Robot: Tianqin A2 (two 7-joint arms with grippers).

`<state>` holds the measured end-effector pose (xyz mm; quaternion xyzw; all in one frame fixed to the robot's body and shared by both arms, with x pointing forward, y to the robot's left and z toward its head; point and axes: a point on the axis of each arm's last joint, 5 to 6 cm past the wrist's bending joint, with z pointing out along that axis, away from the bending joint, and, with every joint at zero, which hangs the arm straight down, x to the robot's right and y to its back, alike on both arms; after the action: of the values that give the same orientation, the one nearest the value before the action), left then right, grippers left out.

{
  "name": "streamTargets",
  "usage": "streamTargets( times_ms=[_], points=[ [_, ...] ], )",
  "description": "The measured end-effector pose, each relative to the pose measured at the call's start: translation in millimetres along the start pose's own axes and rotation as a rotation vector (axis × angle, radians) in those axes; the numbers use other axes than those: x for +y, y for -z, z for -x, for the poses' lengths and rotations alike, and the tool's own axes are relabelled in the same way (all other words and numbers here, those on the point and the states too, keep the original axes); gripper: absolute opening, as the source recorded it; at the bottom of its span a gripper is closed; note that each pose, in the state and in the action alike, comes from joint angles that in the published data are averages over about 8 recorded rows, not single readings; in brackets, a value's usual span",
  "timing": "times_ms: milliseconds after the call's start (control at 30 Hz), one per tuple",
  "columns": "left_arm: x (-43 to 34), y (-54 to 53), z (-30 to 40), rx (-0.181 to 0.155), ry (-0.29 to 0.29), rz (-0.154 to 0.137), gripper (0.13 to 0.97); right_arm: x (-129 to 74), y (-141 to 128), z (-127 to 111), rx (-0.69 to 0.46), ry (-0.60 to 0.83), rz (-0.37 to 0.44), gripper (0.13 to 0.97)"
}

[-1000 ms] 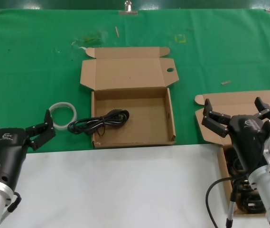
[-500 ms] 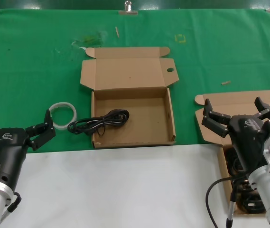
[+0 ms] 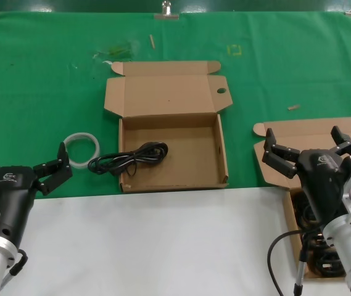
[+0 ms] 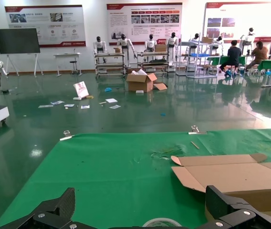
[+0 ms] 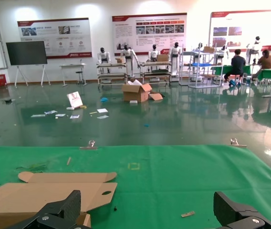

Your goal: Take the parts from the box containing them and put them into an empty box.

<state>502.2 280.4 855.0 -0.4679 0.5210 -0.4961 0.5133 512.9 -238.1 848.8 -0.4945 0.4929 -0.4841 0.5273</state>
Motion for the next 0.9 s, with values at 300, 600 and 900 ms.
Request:
streamTargets(
  times_ms=[300,600,900],
  points=[
    [0.0,0.0,0.0,0.0,0.0,0.0,0.965,0.0,0.0,0.0,0.0,0.0,0.0,0.966],
    [0.0,0.0,0.0,0.0,0.0,0.0,0.965,0.0,0.0,0.0,0.0,0.0,0.0,0.966],
    [0.0,0.0,0.0,0.0,0.0,0.0,0.965,0.0,0.0,0.0,0.0,0.0,0.0,0.966]
  ],
)
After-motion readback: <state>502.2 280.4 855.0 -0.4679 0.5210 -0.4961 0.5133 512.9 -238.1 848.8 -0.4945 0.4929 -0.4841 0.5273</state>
